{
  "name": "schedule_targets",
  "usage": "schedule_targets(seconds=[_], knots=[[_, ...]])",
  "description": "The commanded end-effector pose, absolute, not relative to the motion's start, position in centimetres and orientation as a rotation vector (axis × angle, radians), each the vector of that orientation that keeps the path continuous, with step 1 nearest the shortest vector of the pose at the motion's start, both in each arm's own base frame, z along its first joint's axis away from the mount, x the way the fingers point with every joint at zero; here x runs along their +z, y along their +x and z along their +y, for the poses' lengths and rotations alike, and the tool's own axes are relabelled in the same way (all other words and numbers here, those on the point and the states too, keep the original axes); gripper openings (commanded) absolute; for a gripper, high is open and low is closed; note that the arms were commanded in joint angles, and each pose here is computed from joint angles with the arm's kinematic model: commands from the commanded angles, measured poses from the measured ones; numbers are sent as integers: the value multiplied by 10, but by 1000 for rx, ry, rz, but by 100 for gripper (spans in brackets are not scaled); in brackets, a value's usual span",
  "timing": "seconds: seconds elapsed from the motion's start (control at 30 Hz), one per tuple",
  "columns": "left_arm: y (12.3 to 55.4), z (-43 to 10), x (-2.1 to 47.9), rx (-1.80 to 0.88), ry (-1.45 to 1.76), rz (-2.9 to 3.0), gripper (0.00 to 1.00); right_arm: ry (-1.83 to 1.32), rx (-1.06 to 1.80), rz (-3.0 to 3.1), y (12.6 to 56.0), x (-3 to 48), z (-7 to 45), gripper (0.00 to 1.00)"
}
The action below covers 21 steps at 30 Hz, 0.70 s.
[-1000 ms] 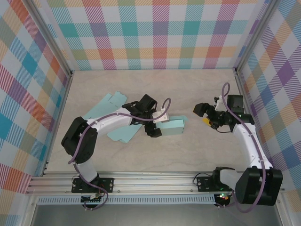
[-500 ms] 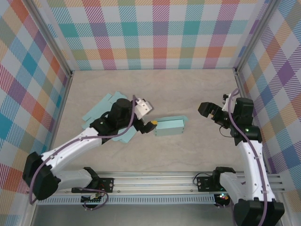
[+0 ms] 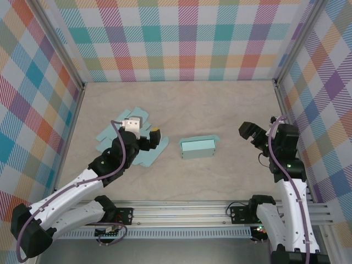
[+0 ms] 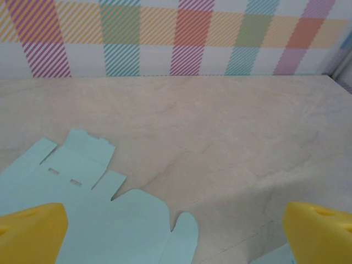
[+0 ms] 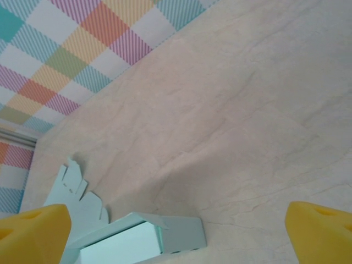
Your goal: Fold the paper box
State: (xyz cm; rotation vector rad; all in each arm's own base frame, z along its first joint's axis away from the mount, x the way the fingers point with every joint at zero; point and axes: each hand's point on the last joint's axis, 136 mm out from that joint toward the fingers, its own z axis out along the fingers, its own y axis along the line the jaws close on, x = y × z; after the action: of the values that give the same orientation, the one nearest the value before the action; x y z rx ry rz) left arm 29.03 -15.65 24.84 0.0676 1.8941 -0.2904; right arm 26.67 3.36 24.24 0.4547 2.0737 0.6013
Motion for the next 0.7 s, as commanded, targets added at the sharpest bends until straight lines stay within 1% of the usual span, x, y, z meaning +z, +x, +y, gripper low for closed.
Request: schedule_targets(seconds=[0.0,0.07,0.2,0.23,0.33,0.47,0.57,0.67], knots=[[291,-148,236,-352,-116,1939,100,374,548,2065,267,248,32,100],[289,-154,221,-395,-133,1983,100,296,573,2098,265,244,41,100],[286,-174,200,-510,-100,2027,100,220,642,2157,262,234,55,86],[285,-180,195,-535,-84,2037,99,218,644,2177,262,229,56,81],[282,-198,185,-595,-19,2063,89,181,662,2223,262,219,64,73],[278,-223,172,-638,67,2088,77,129,672,2261,263,210,75,64],[277,-242,167,-639,146,2103,66,77,632,2307,263,201,84,60],[277,-259,167,-618,227,2104,61,24,541,2356,265,190,91,58]])
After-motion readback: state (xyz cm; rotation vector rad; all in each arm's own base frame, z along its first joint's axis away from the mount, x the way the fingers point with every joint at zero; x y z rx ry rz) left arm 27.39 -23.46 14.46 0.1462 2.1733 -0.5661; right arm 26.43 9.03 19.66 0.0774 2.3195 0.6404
